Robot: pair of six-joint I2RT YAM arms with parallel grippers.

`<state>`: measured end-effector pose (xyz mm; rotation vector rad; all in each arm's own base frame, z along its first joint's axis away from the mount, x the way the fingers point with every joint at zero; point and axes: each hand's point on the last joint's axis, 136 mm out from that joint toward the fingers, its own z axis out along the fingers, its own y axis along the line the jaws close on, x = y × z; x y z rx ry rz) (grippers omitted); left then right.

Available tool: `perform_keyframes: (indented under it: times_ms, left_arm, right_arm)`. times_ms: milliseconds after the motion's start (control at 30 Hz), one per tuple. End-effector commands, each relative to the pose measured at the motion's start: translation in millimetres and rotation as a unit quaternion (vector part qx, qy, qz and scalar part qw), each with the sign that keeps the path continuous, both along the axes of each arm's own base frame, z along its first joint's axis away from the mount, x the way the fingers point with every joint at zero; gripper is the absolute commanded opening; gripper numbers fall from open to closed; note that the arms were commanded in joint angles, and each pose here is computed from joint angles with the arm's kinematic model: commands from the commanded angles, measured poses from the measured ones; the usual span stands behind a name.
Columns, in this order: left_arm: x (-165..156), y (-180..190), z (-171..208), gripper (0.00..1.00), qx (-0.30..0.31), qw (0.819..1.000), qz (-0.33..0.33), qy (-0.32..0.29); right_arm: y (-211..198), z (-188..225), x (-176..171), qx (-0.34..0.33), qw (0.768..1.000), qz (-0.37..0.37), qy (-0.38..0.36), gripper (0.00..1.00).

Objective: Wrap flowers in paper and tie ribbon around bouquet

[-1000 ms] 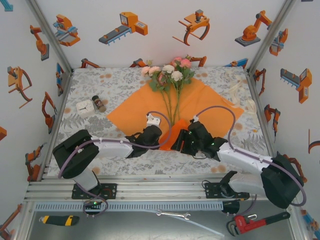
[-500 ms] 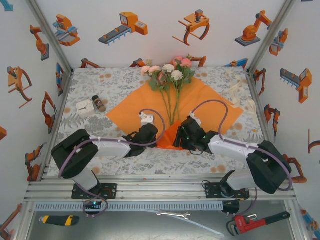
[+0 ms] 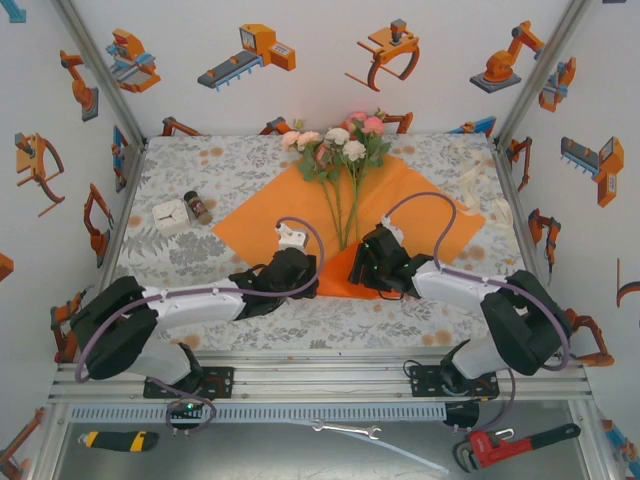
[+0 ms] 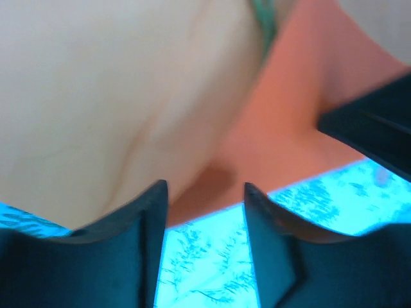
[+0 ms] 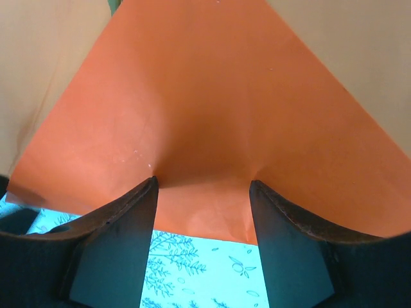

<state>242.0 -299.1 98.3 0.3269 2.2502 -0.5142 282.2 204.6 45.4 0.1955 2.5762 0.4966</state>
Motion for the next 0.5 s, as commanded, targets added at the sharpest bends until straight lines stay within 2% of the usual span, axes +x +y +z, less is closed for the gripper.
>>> perform_keyframes:
  times_ms: [0,133,300,467]
  left_arm:
    - [-9,-14,-8,0.67,0.035,0.997,-0.060,0.014]
    - [2,-21,-22,0.80,0.051,0.997,-0.057,0.028]
    - [12,-34,-27,0.84,0.058,0.995,-0.081,0.024]
    - [11,-30,-27,0.85,0.053,0.993,-0.099,0.025]
  right_arm:
    - [-22,-30,-5,-0.054,0.998,-0.004,0.035,0.56]
    - [-17,-17,-3,-0.039,0.999,0.006,0.024,0.57]
    - [-20,18,-8,-0.034,0.999,0.040,-0.004,0.60]
    - [-49,54,-10,-0.045,0.992,0.104,-0.055,0.77]
